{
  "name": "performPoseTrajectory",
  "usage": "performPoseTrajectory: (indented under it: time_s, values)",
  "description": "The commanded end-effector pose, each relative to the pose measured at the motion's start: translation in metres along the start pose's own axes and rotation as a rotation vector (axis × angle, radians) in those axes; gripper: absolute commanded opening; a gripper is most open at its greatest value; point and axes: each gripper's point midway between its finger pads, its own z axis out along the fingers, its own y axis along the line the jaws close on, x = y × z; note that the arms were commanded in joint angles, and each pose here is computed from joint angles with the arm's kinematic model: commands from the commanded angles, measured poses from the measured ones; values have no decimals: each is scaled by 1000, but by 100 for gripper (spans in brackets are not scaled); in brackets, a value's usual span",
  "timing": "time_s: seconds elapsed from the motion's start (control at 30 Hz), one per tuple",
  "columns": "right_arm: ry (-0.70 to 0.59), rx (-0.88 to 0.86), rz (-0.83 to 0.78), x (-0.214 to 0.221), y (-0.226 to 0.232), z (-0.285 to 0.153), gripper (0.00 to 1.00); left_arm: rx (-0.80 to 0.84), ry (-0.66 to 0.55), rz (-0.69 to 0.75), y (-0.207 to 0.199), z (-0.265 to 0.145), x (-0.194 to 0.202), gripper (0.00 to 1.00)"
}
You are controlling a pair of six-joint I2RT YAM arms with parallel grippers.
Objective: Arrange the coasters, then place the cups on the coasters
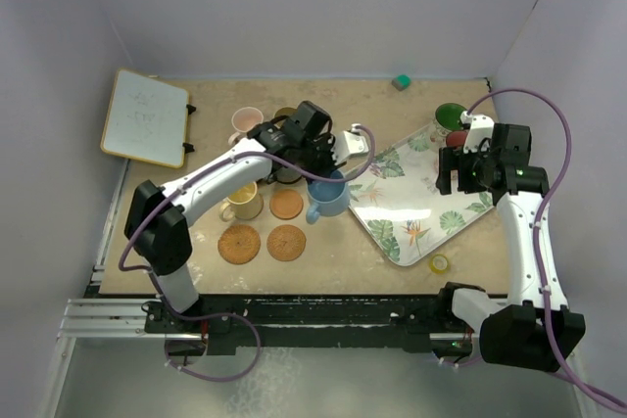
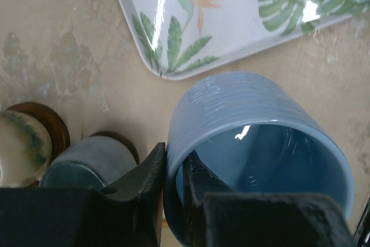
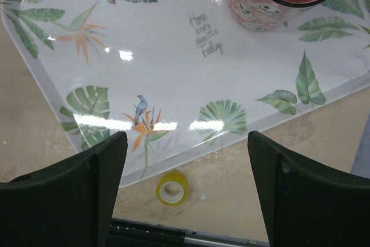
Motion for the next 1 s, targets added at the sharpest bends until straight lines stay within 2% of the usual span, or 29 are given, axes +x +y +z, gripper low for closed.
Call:
performPoseTrajectory:
  time_s: [0.0, 0.47, 0.97]
  values:
    - [-45, 0, -21, -8, 0, -4, 87, -20, -64, 134, 2, -40, -7, 3]
    - [-25, -37, -27, -3, 5, 0, 87, -38, 56, 155, 50, -32, 69, 3]
    - [-10, -46, -26, -2, 5, 3, 87, -40, 115, 179, 64, -6, 107, 3]
